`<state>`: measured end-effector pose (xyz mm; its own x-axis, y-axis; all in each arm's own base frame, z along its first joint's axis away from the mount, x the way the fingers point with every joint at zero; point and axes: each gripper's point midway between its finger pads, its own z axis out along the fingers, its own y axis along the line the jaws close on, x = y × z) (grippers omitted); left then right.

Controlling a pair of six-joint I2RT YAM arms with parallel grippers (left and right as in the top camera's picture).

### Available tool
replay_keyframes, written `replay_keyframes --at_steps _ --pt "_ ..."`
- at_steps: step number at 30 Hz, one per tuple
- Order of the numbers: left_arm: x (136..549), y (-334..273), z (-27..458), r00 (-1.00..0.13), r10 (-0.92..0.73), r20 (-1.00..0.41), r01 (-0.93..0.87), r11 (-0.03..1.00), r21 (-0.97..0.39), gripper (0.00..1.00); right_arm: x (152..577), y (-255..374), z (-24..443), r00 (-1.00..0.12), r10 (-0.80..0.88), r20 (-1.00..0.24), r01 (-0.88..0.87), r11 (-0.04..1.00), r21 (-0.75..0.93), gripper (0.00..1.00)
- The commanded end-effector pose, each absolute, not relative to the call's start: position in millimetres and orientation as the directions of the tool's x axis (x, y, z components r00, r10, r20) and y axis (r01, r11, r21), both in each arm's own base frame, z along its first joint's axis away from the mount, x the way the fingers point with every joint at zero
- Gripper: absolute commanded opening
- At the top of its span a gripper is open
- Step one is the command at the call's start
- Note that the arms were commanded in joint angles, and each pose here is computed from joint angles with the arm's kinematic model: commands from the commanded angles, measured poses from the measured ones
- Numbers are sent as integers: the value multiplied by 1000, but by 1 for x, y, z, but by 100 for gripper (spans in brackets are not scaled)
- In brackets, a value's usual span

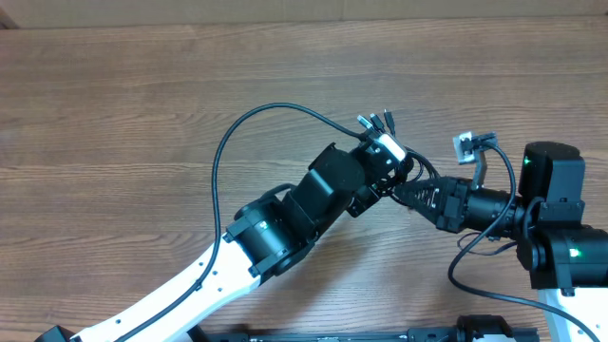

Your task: Untangle cables

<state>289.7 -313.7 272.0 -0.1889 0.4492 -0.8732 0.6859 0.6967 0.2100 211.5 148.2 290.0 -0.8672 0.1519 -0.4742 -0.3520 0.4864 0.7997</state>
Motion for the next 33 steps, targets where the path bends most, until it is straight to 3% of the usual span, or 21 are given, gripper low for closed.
replay_keyframes --at_steps 1,8,18,27,33 --pt "299 -302 286 -197 414 -889 613 759 218 4 199 158 315 -833 98 -544 -469 396 790 4" --pt "306 -293 288 -205 409 -889 562 793 235 4 198 158 315 -834 98 -543 -468 396 790 4" --pt "344 -226 300 -255 382 -889 243 915 323 4 195 158 311 -836 85 -542 -470 398 788 4" --pt "357 -206 300 -276 365 -889 191 927 321 4 194 158 310 -832 74 -550 -480 402 780 4" --pt "356 -209 299 -275 366 -889 205 926 317 4 206 145 285 -858 102 -503 -381 531 757 4"
